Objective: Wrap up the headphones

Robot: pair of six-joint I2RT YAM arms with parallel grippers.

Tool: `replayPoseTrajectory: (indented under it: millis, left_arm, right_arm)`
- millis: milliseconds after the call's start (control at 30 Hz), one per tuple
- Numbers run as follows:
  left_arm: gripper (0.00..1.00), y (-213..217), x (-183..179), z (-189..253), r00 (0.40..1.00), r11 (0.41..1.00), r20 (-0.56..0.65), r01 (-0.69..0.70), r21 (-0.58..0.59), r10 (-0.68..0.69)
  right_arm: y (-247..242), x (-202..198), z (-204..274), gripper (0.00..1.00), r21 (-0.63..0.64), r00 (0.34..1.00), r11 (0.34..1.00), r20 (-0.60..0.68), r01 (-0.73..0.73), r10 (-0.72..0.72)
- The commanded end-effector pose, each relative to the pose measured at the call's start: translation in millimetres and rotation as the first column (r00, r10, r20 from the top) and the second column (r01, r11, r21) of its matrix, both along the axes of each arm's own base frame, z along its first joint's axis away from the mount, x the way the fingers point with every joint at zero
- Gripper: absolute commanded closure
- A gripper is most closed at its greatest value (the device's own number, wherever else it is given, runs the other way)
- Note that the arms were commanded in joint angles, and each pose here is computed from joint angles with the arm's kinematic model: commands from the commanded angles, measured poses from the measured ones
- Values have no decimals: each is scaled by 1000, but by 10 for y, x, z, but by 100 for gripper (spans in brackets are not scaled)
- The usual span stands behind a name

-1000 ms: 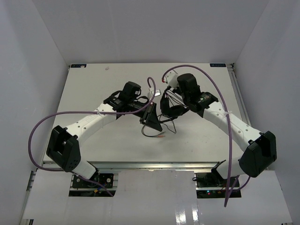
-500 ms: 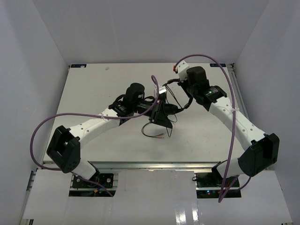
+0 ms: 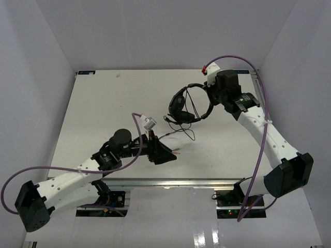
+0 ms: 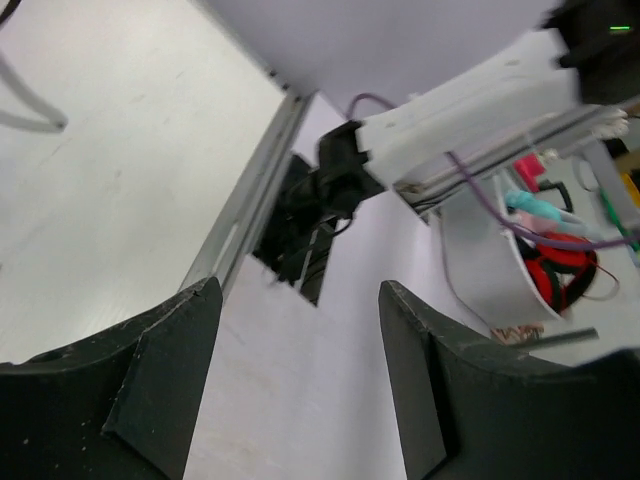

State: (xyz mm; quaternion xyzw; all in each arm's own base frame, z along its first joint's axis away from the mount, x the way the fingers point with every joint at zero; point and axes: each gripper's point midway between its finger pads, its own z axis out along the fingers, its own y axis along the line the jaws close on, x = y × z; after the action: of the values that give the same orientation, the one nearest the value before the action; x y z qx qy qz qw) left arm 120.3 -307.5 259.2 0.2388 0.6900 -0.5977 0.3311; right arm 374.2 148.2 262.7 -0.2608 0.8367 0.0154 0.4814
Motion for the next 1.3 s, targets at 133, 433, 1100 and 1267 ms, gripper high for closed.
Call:
replayPoseTrajectory:
  millis: [133,433,1100,1267]
  left_arm:
    - [24,-401,521,-579,937,937,-26,-347,37,348]
    - [21,-687,733,-735,840,849,135,-528,-27,526]
    - [19,-875,1352,-821,527,628,376,-744,-229,762]
    - [24,-942,1514,-737,518,616,359,-744,-259,776]
  right_arm:
    - [71,-17,435,92,176,999,984,54,-4,-6]
    - [70,-48,424,92,216,999,976,33,-7,0]
    - [153,-137,424,92,273,999,961,16,-53,51]
    - [153,-162,413,92,276,998,959,16,-56,54]
